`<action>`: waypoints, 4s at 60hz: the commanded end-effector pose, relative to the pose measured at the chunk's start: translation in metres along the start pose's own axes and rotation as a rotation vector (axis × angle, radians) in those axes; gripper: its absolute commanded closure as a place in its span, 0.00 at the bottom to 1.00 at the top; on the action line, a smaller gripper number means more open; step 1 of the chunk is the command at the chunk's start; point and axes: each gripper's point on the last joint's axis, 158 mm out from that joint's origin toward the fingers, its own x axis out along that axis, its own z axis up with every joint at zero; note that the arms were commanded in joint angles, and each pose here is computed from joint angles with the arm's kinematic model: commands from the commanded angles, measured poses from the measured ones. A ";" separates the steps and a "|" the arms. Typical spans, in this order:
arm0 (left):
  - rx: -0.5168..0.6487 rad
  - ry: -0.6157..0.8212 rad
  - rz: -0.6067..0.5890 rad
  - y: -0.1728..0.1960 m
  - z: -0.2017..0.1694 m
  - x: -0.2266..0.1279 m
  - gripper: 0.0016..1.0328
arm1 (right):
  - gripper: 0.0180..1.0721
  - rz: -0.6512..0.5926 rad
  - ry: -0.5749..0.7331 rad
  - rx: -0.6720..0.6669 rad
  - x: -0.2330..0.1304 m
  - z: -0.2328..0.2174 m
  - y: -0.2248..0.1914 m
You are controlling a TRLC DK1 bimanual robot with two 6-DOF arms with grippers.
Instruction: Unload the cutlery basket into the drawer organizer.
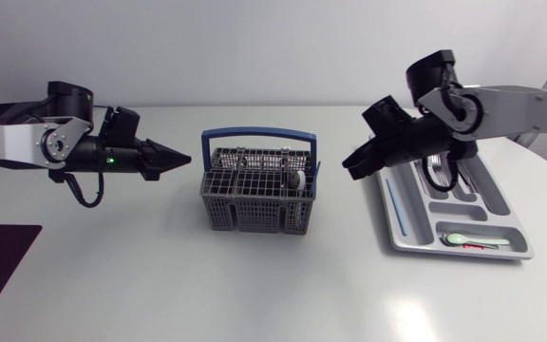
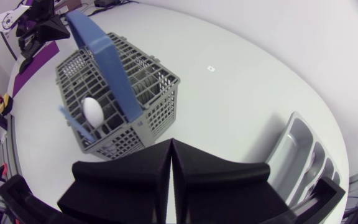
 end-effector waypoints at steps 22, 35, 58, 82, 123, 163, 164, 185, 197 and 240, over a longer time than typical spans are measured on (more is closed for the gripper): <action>0.095 -0.056 -0.017 -0.073 0.030 -0.038 0.95 | 0.46 0.093 -0.070 -0.081 -0.053 -0.002 0.069; 0.124 -0.043 -0.048 -0.105 0.033 -0.032 0.95 | 0.46 0.130 -0.063 -0.100 -0.038 0.007 0.097; 0.151 -0.022 -0.088 -0.132 0.028 -0.022 0.95 | 0.46 0.119 -0.043 -0.082 -0.008 0.014 0.090; 0.157 -0.011 -0.096 -0.138 0.025 -0.015 0.95 | 0.74 0.112 -0.044 -0.075 -0.001 0.020 0.088; 0.161 -0.003 -0.099 -0.141 0.023 -0.011 0.95 | 0.95 0.106 -0.058 -0.079 -0.002 0.023 0.087; 0.232 0.009 -0.070 -0.149 0.021 0.009 0.96 | 0.95 0.022 -0.165 -0.099 -0.150 0.056 0.084; 0.238 0.009 -0.067 -0.149 0.022 0.010 0.96 | 0.95 0.016 -0.163 -0.093 -0.152 0.054 0.080; 0.308 0.028 -0.055 -0.157 0.021 0.030 0.96 | 0.95 -0.080 0.011 0.114 -0.158 -0.020 -0.021; 0.337 0.036 -0.052 -0.159 0.022 0.034 0.96 | 0.95 -0.057 0.139 0.238 -0.133 -0.062 -0.059; 0.350 0.045 -0.055 -0.164 0.018 0.037 0.96 | 0.95 -0.013 0.314 0.411 -0.035 -0.102 -0.121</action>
